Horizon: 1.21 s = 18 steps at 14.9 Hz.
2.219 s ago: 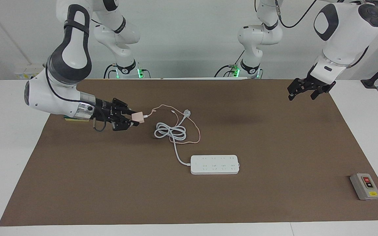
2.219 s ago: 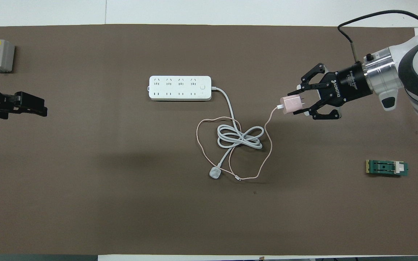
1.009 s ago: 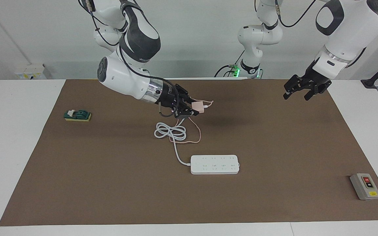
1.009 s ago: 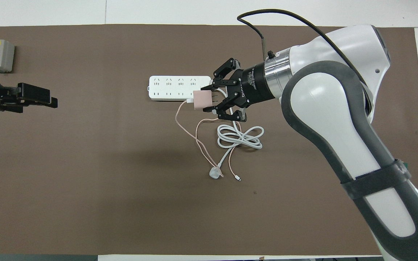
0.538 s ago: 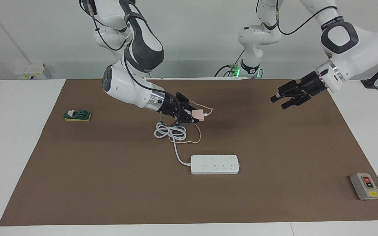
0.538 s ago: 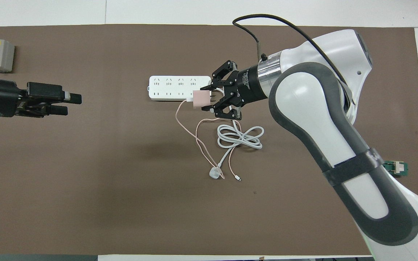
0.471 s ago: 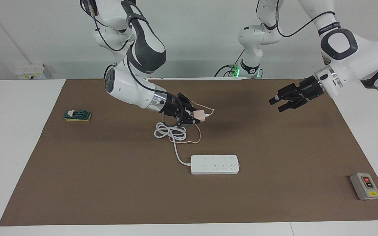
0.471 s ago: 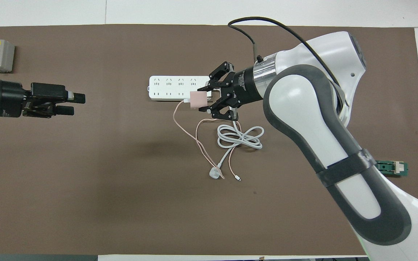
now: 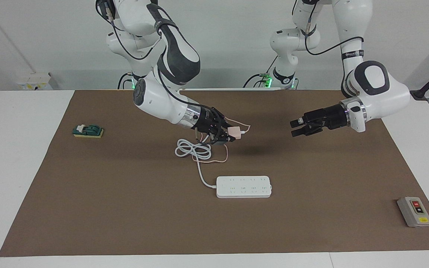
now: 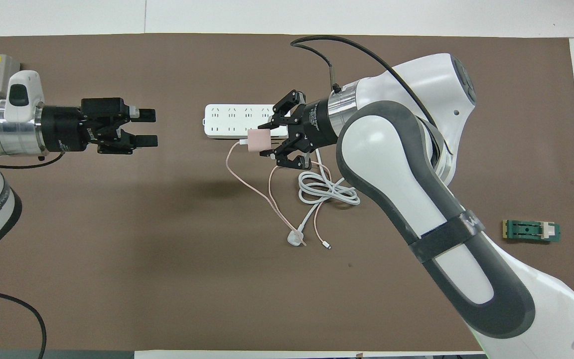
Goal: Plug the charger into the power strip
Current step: 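Grasp the pink plug with the left gripper beside the right gripper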
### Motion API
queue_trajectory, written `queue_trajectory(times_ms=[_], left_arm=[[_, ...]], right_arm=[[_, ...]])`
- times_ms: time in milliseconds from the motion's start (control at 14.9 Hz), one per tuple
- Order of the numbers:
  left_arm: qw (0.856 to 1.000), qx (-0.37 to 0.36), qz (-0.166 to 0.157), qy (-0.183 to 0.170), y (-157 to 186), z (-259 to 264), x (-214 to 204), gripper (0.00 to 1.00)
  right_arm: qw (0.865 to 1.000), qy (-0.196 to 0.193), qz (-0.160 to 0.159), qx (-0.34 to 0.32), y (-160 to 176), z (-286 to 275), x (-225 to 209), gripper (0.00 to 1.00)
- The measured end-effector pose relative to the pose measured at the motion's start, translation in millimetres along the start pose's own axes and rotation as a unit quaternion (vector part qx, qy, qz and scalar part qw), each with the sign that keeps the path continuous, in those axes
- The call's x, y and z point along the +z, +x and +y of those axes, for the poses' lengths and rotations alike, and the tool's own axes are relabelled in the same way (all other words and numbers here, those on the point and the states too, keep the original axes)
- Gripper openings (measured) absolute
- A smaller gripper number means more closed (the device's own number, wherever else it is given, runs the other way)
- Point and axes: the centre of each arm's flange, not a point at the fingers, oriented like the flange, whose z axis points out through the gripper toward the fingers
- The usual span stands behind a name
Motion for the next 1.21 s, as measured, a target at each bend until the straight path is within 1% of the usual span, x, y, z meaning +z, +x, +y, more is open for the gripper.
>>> queue_trajectory(times_ms=[67,134,269,471,941,1210], left_arm=[[1.0,0.002,-0.011,-0.029,3,-7,10,1.0],[0.999,0.007,-0.018,-0.05,9,-18,18,1.0],[0.997,0.022,-0.026,-0.069,17,-38,30,1.0],[0.993,0.064,-0.03,-0.092,22,-46,54,1.0],[0.987,0.104,-0.048,-0.111,24,-39,79,1.0],[0.984,0.122,-0.052,-0.117,22,-36,84,1.0]], right_arm=[[1.0,0.003,0.0,0.0,0,-1,1,0.48],[1.0,0.004,-0.001,0.002,0,-1,3,0.48],[1.0,0.015,-0.011,0.007,-3,-2,9,0.48],[1.0,0.02,-0.013,0.006,-8,0,16,0.48],[1.0,0.022,-0.016,-0.001,-14,-8,25,0.48],[1.0,0.013,-0.016,-0.01,-25,0,38,0.48]])
